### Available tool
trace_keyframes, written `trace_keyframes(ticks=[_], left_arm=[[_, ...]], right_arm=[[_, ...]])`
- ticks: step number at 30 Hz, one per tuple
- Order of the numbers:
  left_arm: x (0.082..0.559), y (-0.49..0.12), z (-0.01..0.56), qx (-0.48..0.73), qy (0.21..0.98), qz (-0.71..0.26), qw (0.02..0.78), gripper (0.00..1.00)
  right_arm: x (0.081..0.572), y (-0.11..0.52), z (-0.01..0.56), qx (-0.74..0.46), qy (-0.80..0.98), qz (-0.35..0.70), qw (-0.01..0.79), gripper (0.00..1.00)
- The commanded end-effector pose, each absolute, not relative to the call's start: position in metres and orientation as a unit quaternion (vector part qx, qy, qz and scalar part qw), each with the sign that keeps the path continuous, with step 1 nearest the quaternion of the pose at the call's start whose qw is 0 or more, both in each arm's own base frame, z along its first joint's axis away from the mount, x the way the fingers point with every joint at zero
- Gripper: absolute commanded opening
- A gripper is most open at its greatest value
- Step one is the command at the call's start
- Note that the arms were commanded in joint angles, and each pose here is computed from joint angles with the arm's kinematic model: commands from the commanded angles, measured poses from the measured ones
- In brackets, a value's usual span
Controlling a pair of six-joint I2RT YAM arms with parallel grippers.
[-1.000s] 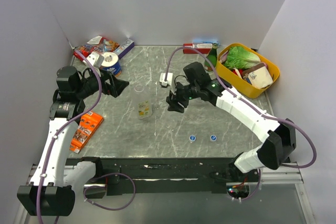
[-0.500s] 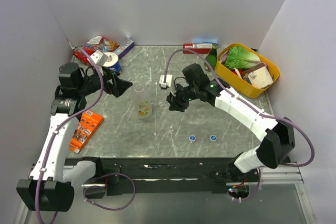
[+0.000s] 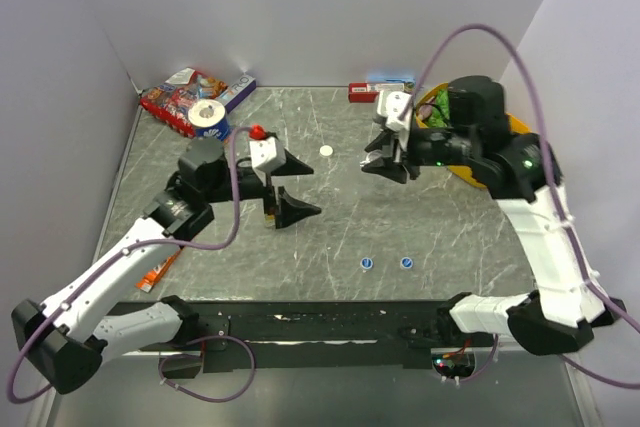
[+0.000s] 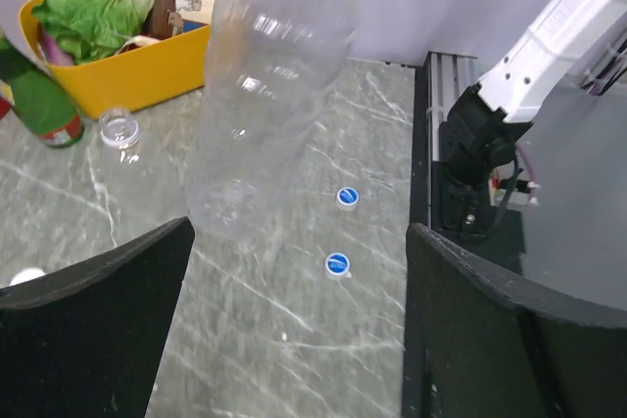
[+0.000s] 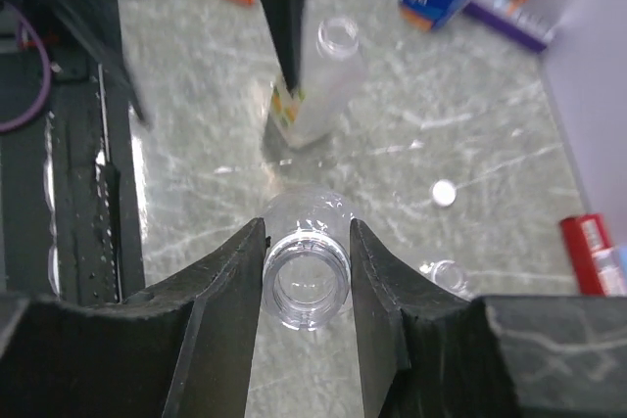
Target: Screw on the bottle caps
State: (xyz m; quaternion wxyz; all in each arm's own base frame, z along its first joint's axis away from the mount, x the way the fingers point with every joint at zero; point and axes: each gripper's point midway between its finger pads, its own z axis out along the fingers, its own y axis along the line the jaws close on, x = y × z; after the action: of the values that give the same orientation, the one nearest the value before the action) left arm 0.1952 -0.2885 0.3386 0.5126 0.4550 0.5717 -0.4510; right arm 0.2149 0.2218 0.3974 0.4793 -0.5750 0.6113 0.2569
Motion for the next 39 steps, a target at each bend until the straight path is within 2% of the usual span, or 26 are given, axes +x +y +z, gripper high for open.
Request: trace_keyframes(ticks=[1, 8, 18, 26, 28, 31, 32, 33, 35, 38, 39], left_arm=[[0.207, -0.317, 0.344, 0.478, 0.513, -0.436, 0.564, 0.96], [0.214, -0.357, 0.327, 0.491, 0.492, -0.445, 0.565, 0.96], [0.211, -0.363, 0.31, 0.494, 0.499, -0.449, 0.552, 0.99], [0.216, -0.358, 0.293, 0.491, 0.517, -0.431, 0.553, 0.78], [0.217, -0.357, 0.293, 0.488, 0.519, -0.429, 0.556, 0.76], [0.218, -0.356, 0.293, 0.483, 0.519, -0.427, 0.561, 0.71], [0.219, -0.355, 0.293, 0.482, 0.519, -0.426, 0.563, 0.7], [0.219, -0.355, 0.291, 0.482, 0.521, -0.424, 0.562, 0.67], [0.219, -0.353, 0.288, 0.48, 0.526, -0.42, 0.562, 0.61], [0.221, -0.347, 0.284, 0.47, 0.535, -0.413, 0.567, 0.51], [0.222, -0.346, 0.284, 0.469, 0.534, -0.411, 0.571, 0.5]], right_arm=[[0.197, 0.222, 0.409, -0.563, 0.617, 0.295, 0.464, 0.07], [0.198, 0.238, 0.426, -0.554, 0.602, 0.336, 0.467, 0.07], [0.198, 0.25, 0.422, -0.565, 0.589, 0.353, 0.457, 0.07], [0.201, 0.254, 0.424, -0.562, 0.588, 0.357, 0.46, 0.08], [0.201, 0.254, 0.424, -0.559, 0.59, 0.359, 0.459, 0.08], [0.2, 0.254, 0.419, -0.556, 0.595, 0.362, 0.453, 0.18], [0.2, 0.253, 0.418, -0.555, 0.598, 0.358, 0.454, 0.37], [0.205, 0.249, 0.422, -0.549, 0.606, 0.34, 0.464, 0.43], [0.211, 0.237, 0.427, -0.544, 0.612, 0.308, 0.485, 0.48], [0.217, 0.21, 0.438, -0.528, 0.616, 0.248, 0.53, 0.7], [0.218, 0.204, 0.435, -0.524, 0.622, 0.237, 0.531, 0.71]])
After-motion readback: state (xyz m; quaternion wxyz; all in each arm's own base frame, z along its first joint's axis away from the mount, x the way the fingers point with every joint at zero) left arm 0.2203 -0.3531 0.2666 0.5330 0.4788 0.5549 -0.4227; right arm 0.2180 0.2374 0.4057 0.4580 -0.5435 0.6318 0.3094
